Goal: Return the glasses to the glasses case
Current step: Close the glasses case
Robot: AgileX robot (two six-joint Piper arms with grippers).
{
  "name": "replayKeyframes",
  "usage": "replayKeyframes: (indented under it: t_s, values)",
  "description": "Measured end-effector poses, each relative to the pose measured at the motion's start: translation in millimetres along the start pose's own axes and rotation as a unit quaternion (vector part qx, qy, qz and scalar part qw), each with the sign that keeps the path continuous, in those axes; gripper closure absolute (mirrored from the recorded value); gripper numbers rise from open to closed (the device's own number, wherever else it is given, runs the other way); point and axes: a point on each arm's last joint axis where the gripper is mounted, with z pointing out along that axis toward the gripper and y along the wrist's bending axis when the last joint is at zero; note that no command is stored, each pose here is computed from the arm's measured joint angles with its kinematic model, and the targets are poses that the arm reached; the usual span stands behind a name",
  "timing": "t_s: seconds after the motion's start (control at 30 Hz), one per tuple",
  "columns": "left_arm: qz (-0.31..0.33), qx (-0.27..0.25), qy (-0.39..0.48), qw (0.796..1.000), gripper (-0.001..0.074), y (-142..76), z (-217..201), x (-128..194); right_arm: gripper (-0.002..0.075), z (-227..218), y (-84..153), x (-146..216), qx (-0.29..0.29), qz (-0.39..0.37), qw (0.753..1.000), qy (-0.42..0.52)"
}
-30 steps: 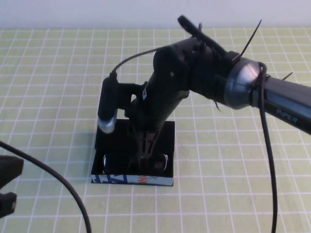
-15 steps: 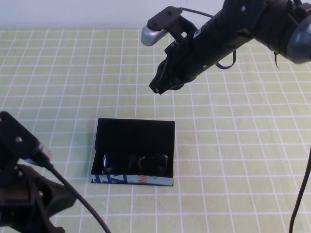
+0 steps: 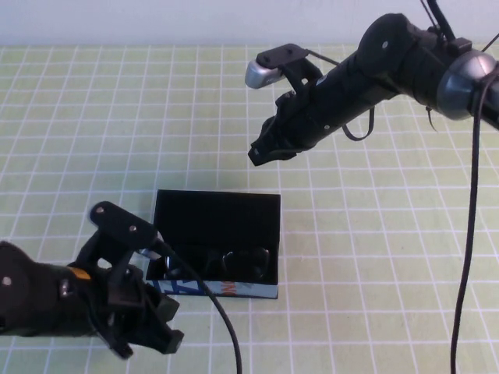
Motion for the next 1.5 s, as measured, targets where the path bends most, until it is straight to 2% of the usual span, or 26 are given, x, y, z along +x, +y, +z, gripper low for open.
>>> replayKeyframes:
  t_s: [0.27,0.63,1.23,1.5]
  values:
    - [-0.02,-0.014,0.027,0.999,0.0738,13,39,4,0.0742,31,-17,16,0.006,0.011,0.999,0.033]
    - [-0.031,-0.05,0.032,0.998,0.0738,25,59,8,0.0742,57,-29,31,-0.001,0.03,0.998,0.055]
    - [-0.027,-0.058,0.025,0.998,0.0738,27,60,7,0.0742,48,0,24,-0.155,0.01,0.987,0.049]
    - [-0.011,-0.064,0.021,0.998,0.0738,28,60,6,0.0742,58,28,26,-0.191,-0.013,0.978,0.078]
